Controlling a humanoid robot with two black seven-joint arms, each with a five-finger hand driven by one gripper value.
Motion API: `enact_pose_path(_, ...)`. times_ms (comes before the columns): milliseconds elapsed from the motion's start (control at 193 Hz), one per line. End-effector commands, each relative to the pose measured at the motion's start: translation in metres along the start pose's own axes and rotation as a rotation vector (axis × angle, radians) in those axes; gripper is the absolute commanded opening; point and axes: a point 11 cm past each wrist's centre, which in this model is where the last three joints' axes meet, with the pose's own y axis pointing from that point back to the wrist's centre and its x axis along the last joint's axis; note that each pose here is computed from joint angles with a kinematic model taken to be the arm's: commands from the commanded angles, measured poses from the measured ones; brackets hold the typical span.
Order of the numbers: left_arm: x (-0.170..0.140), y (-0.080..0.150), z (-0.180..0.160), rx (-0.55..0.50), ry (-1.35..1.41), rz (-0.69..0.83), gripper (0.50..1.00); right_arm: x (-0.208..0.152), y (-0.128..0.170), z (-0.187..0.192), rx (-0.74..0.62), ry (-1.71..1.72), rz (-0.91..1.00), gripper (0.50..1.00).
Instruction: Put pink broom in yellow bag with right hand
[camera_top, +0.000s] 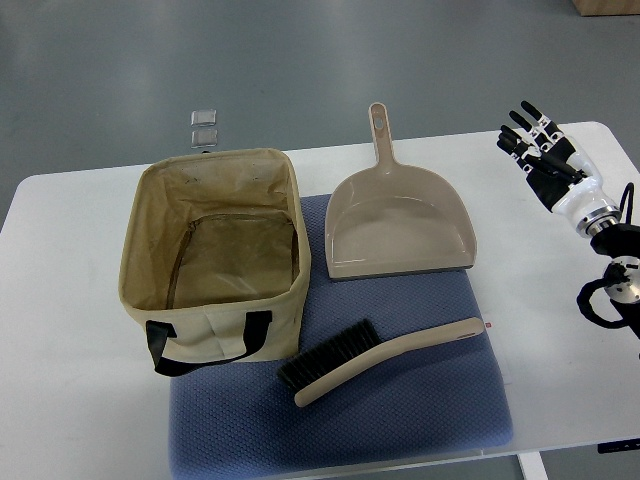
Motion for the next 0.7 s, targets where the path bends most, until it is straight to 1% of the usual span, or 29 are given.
enact_pose_path(0,0.000,0.000,0.000,0.000,0.000,0.000,1.000,0.001,0.000,-0.002,0.003,0.003,0.004,0.926)
enact_pose_path(207,0.000,0.000,0.000,0.000,0.000,0.000,1.000,0.002,0.002,-0.002,-0.017,0.034,-0.021,0.926)
enact_pose_path(285,0.000,0.000,0.000,0.000,0.000,0.000,1.000,0.004,0.004,-0.007,-0.037,0.075,-0.056,0.928)
enact_pose_path(368,0.000,0.000,0.000,0.000,0.000,0.000,1.000,-0.002,0.000,-0.017,-0.033,0.114,-0.109,0.928)
enact_pose_path(477,0.000,0.000,0.000,0.000,0.000,0.000,1.000,-0.002,0.005,-0.018,-0.086,0.214,-0.156,0.924)
enact_pose_path(575,0.000,0.000,0.000,0.000,0.000,0.000,1.000,-0.019,0.004,-0.025,-0.122,0.366,-0.256,0.921)
enact_pose_path(694,0.000,0.000,0.000,0.001,0.000,0.000,1.000,-0.046,0.009,-0.031,-0.095,0.494,-0.389,0.919)
